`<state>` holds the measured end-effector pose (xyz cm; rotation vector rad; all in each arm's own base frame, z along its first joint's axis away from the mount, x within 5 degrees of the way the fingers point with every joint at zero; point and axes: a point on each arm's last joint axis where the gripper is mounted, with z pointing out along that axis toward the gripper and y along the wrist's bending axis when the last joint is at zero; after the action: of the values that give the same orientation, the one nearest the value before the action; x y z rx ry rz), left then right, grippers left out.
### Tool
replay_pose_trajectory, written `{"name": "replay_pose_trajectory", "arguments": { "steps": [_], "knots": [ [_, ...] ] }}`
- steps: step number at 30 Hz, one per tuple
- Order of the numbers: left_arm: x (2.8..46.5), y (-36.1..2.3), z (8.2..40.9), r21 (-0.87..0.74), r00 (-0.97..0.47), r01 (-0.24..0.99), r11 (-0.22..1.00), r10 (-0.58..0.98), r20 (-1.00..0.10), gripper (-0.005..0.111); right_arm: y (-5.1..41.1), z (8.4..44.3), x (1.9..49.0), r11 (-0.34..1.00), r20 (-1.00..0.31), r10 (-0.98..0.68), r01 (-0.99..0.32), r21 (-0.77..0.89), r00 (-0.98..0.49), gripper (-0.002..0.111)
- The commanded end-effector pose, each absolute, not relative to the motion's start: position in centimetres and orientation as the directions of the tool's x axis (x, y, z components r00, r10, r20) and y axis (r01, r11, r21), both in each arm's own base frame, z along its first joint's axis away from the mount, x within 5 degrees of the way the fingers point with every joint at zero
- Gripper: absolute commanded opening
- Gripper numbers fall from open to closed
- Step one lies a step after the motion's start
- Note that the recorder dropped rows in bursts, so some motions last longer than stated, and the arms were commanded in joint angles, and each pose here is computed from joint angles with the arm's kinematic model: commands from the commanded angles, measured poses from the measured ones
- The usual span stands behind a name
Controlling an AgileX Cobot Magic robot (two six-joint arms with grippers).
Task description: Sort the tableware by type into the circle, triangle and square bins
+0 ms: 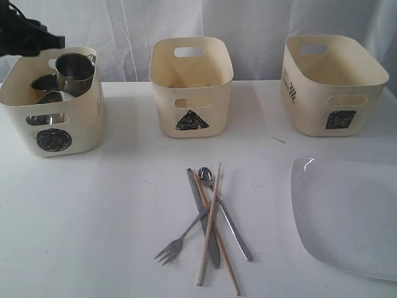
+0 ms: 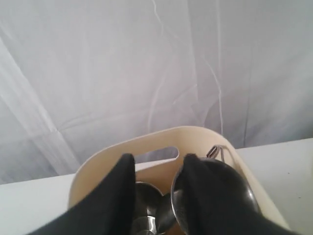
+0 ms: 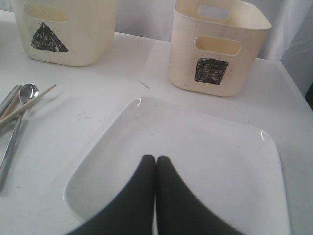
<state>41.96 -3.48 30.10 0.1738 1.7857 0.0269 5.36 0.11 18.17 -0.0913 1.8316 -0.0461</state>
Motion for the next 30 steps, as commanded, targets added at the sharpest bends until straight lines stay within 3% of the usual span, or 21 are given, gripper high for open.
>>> {"name": "replay_pose_trajectory", "arguments": {
  "steps": [1, 7, 11, 14, 19, 23, 30],
  "knots": [
    [37.8, -3.0, 35.5, 0.173, -0.238, 0.127, 0.977, 0.2, -0.951, -0.001, 0.1, 18.2, 5.3, 0.995, -0.963, -0.095, -0.044, -0.086, -0.251, 0.0],
    [31.2, -0.6, 36.5, 0.158, -0.381, 0.096, 0.983, 0.183, -0.906, 0.0, 0.1, 18.2, 5.3, 0.995, -0.963, -0.095, -0.044, -0.086, -0.251, 0.0],
    [25.5, 1.7, 34.6, 0.164, -0.354, 0.002, 0.987, 0.154, -0.922, 0.0, 0.1, 18.2, 5.3, 0.995, -0.963, -0.095, -0.044, -0.086, -0.251, 0.0],
    [20.4, 2.9, 31.4, 0.138, -0.346, -0.09, 0.986, 0.099, -0.933, 0.0, 0.1, 18.2, 5.3, 0.995, -0.963, -0.095, -0.044, -0.086, -0.251, 0.0],
    [13.4, 2.7, 29.5, 0.002, -0.175, -0.198, 0.98, -0.034, -0.984, 0.0, 0.1, 18.2, 5.3, 0.995, -0.963, -0.095, -0.044, -0.086, -0.251, 0.0],
    [10.6, 2.1, 29.0, 0.008, -0.165, -0.193, 0.981, -0.024, -0.986, 0.0, 0.1, 18.2, 5.3, 0.995, -0.963, -0.095, -0.044, -0.086, -0.251, 0.0],
    [9.2, 1.8, 29.1, 0.009, -0.145, -0.191, 0.982, -0.019, -0.989, 0.0, 0.1, 18.2, 5.3, 0.995, -0.963, -0.095, -0.044, -0.086, -0.251, 0.0]
  ]
}}
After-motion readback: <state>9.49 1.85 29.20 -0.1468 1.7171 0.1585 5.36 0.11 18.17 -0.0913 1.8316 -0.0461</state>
